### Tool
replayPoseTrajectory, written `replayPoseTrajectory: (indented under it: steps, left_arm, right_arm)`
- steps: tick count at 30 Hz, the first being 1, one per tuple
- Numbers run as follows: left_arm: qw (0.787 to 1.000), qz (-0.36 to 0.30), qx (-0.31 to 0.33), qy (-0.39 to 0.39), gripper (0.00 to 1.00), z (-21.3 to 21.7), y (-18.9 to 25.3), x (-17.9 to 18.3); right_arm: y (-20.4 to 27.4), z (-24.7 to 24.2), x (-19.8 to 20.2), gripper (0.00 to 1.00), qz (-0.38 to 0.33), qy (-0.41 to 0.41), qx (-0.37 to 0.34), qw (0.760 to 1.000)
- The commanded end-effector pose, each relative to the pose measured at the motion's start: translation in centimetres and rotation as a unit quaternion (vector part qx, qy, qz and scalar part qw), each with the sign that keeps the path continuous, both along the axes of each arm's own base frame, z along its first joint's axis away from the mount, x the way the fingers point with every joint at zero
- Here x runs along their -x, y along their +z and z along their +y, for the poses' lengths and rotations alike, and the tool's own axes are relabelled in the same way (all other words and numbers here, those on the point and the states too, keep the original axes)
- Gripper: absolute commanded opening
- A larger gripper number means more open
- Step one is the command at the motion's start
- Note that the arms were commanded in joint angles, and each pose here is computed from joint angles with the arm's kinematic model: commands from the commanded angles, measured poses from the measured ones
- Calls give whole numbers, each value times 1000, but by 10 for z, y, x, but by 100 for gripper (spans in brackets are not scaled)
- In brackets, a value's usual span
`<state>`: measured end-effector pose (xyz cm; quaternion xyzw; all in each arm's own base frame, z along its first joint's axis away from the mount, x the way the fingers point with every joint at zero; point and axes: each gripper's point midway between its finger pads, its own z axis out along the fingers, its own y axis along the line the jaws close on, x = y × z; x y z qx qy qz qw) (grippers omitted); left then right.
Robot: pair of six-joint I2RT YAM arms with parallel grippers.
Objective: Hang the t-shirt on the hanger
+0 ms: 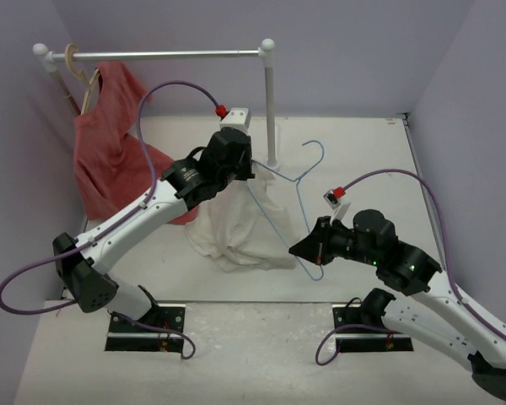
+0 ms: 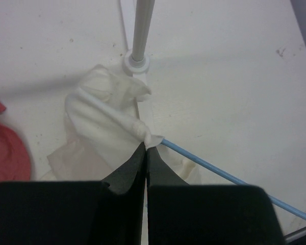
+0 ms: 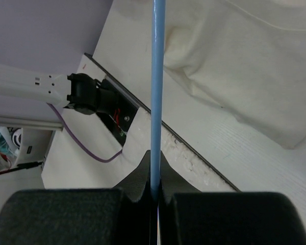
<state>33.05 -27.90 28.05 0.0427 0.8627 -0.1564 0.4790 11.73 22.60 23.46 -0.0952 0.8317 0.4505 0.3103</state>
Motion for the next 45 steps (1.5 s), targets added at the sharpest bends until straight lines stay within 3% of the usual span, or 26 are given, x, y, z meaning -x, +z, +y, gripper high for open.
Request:
replayPoseTrajectory:
  steps: [1,9,16,22,27,30,36,37,43,45]
  left_arm:
    - [995,-41,89,-33,0,-12,63,18]
    - [987,-56,130,-75,0,-11,97,57]
    - [980,-69,126,-136,0,-3,114,90]
    - [987,-53,79,-131,0,17,86,98]
    - [972,-25,51,-226,0,7,63,124]
    - [972,-9,31,-234,0,7,48,125]
    - [958,-38,61,-277,0,-8,79,131]
    - [961,-37,54,-268,6,-6,79,128]
    - [966,-118,39,-228,100,27,137,122]
    - [967,-137,21,-215,100,41,148,122]
  right_arm:
    - [34,35,-8,0,-56,53,-42,996]
    - [59,43,-68,0,-144,-45,-24,988]
    - [34,57,-100,0,-160,-34,78,983]
    - [65,50,-92,0,-231,-19,38,972]
    - [94,33,-89,0,-283,-28,-8,959]
    - [116,37,-72,0,-313,6,-54,948]
    - [95,54,-70,0,-321,37,-81,943]
    - [97,55,-70,0,-327,37,-89,940]
    - [90,47,-63,0,-356,24,-121,926]
    - [91,41,-63,0,-364,12,-124,923]
